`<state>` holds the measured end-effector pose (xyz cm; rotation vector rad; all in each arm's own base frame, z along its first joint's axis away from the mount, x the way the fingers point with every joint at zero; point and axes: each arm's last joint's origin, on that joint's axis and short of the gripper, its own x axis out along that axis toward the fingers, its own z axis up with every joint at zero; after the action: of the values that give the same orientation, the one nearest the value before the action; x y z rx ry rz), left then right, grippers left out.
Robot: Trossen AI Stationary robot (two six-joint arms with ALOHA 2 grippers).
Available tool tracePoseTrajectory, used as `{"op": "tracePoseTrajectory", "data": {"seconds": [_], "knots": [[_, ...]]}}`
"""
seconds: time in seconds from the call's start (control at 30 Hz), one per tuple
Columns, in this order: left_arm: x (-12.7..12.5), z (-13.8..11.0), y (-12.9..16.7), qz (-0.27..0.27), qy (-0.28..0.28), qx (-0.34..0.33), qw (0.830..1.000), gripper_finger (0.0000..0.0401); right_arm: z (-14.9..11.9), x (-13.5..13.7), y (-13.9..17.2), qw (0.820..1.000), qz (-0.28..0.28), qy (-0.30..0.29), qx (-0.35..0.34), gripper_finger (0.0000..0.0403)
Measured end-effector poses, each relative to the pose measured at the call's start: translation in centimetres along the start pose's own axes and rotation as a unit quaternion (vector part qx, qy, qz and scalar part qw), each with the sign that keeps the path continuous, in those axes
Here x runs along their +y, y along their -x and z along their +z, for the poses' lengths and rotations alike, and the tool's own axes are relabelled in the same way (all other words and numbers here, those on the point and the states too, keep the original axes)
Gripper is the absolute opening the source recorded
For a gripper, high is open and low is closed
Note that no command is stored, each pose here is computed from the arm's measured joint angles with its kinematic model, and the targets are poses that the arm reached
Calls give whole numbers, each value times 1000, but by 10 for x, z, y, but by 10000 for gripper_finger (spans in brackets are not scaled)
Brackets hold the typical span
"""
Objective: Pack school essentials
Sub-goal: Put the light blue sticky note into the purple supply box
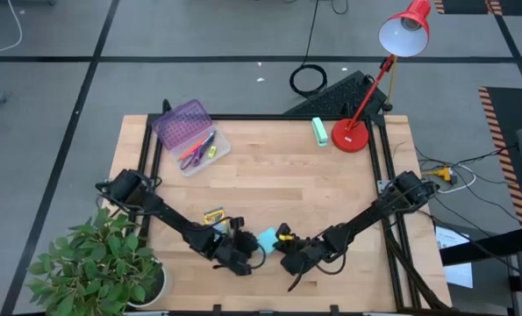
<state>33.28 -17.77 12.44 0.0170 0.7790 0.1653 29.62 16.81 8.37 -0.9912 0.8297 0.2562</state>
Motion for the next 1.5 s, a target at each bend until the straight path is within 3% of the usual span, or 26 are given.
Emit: {"op": "tracePoseTrajectory", "data": {"seconds": [0.13,0.27,0.4,0.57,0.73,0.83,1.2,1.3,1.47,1.5], "knots": [[-8,13,19,23,6,-67,998,157,3,-12,10,998,-9,-57,-16,16],[-22,18,30,47,-36,-138,989,216,2,-24,20,994,-12,-109,-20,18],[-29,18,34,83,-79,-164,980,261,4,-37,33,984,-21,-171,-34,19],[-26,15,22,111,-88,-162,976,298,6,-51,48,971,-30,-229,-57,19],[-22,11,4,143,-102,-163,971,304,7,-62,63,959,-35,-269,-78,19],[-18,14,2,159,-88,-173,968,295,8,-67,70,954,-35,-286,-87,19],[-12,28,-3,117,-74,-195,971,254,8,-69,72,945,-25,-311,-95,20],[-11,28,-5,113,-76,-192,972,195,8,-69,72,945,-25,-311,-96,20],[-11,27,-4,111,-69,-192,973,34,8,-69,73,944,-35,-315,-94,26],[-11,27,-4,109,-58,-193,973,20,9,-69,73,944,-38,-315,-94,33]]}}
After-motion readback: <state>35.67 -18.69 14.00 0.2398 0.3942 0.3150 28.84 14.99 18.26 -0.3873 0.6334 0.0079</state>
